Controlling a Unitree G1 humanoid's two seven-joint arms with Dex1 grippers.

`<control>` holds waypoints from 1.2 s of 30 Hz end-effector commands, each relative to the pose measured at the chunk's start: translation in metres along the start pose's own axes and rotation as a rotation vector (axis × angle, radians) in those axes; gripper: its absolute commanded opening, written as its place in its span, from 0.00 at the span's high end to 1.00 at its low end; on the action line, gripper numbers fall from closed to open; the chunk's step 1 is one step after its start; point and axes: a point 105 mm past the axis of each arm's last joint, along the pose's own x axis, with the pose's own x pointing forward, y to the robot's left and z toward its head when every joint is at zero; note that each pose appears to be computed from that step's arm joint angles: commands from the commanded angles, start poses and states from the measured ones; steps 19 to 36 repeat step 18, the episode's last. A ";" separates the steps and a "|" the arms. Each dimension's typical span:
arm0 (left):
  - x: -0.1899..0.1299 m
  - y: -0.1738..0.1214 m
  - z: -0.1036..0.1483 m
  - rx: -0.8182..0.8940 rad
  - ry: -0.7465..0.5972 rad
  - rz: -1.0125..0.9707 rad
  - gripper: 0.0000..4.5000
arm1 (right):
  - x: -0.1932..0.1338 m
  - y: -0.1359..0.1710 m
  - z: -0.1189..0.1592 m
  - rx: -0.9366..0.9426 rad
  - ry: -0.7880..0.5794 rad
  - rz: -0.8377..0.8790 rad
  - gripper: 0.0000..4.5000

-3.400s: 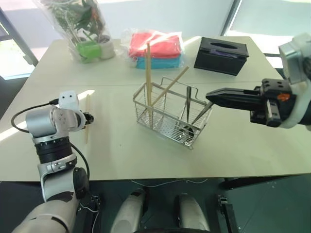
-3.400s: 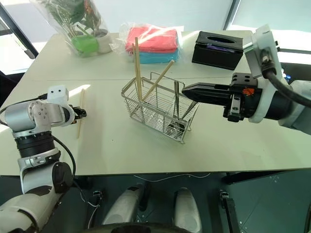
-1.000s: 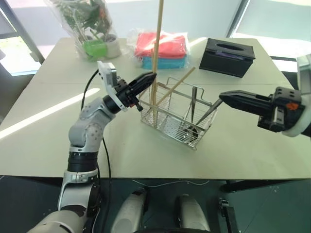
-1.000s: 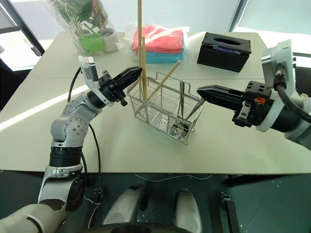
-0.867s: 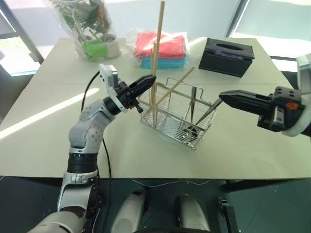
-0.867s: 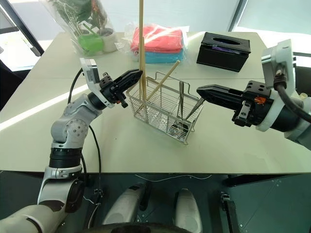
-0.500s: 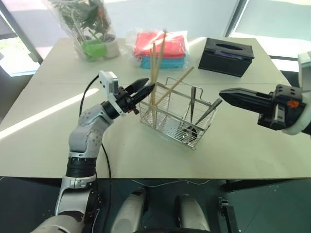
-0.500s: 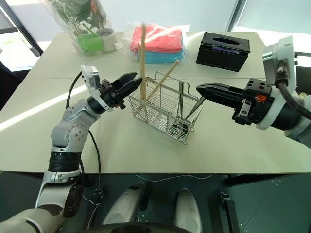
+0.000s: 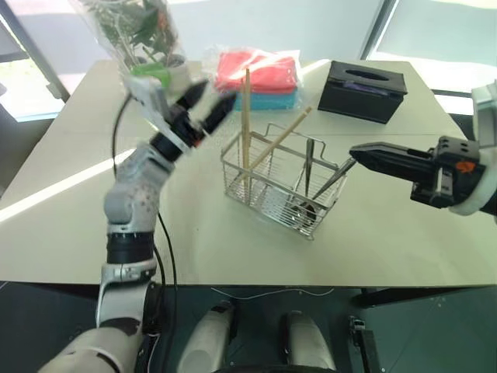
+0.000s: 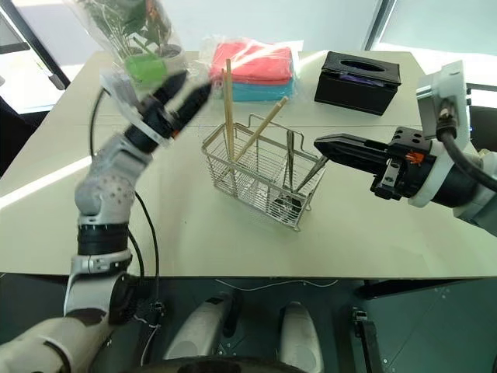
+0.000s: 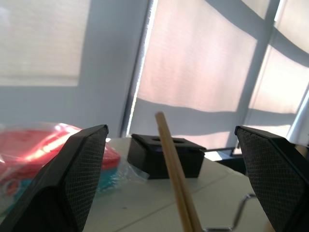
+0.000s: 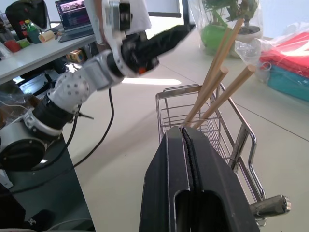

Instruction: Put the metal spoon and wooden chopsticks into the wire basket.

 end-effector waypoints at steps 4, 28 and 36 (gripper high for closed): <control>-0.031 0.048 0.009 0.179 0.105 0.206 0.06 | -0.013 -0.020 -0.003 -0.003 -0.045 -0.116 1.00; -0.110 0.070 -0.027 0.295 0.288 0.522 0.99 | -0.023 -0.069 -0.040 0.053 -0.162 -0.430 1.00; -0.110 0.070 -0.027 0.295 0.288 0.522 0.99 | -0.023 -0.069 -0.040 0.053 -0.162 -0.430 1.00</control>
